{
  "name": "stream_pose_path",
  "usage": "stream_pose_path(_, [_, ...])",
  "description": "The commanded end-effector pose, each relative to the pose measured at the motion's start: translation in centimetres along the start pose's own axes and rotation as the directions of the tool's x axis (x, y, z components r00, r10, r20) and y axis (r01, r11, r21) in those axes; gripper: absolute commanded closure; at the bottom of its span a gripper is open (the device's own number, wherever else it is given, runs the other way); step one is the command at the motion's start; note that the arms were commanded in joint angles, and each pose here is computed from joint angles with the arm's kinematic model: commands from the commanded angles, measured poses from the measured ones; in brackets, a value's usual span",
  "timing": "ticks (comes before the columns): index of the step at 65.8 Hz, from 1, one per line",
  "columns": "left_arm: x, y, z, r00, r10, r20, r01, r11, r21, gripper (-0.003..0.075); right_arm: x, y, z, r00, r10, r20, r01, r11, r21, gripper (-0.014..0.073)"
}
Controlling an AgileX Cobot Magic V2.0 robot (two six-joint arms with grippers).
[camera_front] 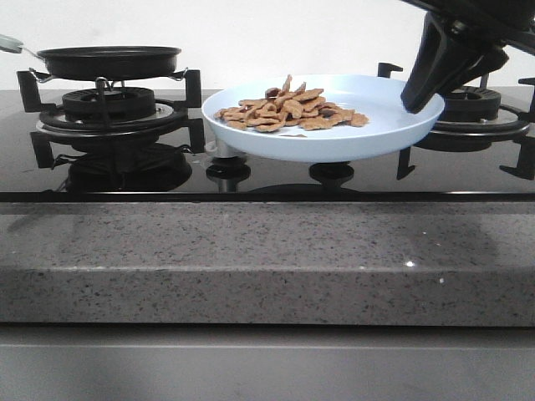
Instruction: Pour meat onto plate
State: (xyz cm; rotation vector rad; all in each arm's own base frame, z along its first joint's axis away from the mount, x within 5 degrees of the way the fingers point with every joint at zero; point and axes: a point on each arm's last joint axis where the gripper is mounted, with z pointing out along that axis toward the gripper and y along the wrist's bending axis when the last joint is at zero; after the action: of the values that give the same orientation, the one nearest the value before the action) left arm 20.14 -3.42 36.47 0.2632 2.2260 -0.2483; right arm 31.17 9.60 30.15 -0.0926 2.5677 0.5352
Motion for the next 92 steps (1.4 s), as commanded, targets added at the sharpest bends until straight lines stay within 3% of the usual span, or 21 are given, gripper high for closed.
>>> stream_pose_path(1, [0.2,-0.5,-1.9,0.993,-0.007,0.116,0.008,1.000,-0.008,0.0301,-0.9,0.8,-2.1,0.995,-0.013,0.098,0.015,1.000,-0.024,0.0664])
stream_pose_path(12, [2.0,-0.8,-3.1,0.990,-0.003,0.138,0.004,1.000,-0.010,0.0301,-0.9,0.8,-2.1,0.995,-0.013,0.098,0.015,1.000,-0.024,0.0664])
stream_pose_path(42, [2.2,-1.0,-3.9,0.988,0.003,0.156,-0.002,1.000,-0.008,0.0301,-1.3,0.9,-2.2,0.991,-0.010,0.134,0.014,1.000,-0.027,0.0664])
stream_pose_path(60, [2.2,-1.0,-3.9,0.988,0.003,0.156,-0.002,1.000,-0.008,0.0301,-5.1,2.2,-2.6,0.989,-0.042,0.144,0.050,0.997,-0.055,0.0664])
stream_pose_path(92, [2.2,-1.0,-3.9,0.988,0.002,0.156,-0.001,1.000,-0.007,0.0301,-12.5,2.3,2.3,0.982,-0.103,0.160,0.109,0.993,-0.034,0.0664])
